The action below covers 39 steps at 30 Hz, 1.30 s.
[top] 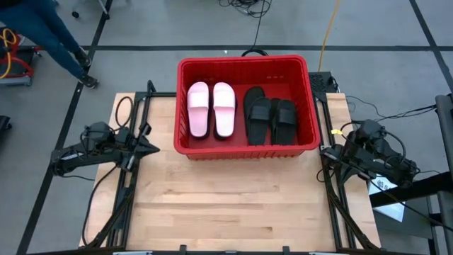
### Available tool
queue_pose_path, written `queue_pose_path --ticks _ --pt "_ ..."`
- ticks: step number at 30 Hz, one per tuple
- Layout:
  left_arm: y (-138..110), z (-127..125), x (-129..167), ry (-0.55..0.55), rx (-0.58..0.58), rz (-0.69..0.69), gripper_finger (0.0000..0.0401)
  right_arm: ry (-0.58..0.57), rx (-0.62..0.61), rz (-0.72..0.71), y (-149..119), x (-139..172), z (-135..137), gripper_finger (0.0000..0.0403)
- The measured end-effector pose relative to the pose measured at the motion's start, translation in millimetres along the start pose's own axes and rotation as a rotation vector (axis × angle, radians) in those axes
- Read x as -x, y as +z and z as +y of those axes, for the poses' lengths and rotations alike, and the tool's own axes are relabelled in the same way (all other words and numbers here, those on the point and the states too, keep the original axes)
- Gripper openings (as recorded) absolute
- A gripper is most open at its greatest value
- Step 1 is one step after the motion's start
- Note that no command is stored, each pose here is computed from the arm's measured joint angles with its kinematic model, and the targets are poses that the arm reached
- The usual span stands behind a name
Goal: Pick and place slides into bin
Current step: Return to Home Position
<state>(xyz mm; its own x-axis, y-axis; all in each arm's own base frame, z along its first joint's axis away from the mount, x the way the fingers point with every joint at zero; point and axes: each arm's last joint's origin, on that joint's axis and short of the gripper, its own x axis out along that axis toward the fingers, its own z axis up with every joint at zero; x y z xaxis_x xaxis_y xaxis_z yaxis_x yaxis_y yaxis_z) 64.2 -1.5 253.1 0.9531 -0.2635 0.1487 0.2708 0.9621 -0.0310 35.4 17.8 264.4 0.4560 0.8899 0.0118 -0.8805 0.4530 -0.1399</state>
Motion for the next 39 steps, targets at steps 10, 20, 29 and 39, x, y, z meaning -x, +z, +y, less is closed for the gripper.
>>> queue_pose_path --ticks 10,20,29,39 --pt "-4.9 0.4 -2.5 -0.045 -0.007 -0.018 0.0002 -0.022 0.112 -0.009 5.1 0.0 -1.0 0.0000" --pt "-9.9 1.5 -3.9 -0.045 0.009 -0.006 0.0014 -0.303 -0.010 -0.204 -18.7 -0.5 -25.8 0.0000" --pt "-10.2 -0.4 -3.7 -0.111 0.011 0.002 0.0011 -0.059 0.006 -0.326 -29.9 -2.1 -7.3 0.0000" --pt "-15.3 -2.8 -5.3 -0.164 -0.017 0.019 0.0011 0.055 -0.043 -0.226 -41.8 -8.7 -12.1 0.0000"
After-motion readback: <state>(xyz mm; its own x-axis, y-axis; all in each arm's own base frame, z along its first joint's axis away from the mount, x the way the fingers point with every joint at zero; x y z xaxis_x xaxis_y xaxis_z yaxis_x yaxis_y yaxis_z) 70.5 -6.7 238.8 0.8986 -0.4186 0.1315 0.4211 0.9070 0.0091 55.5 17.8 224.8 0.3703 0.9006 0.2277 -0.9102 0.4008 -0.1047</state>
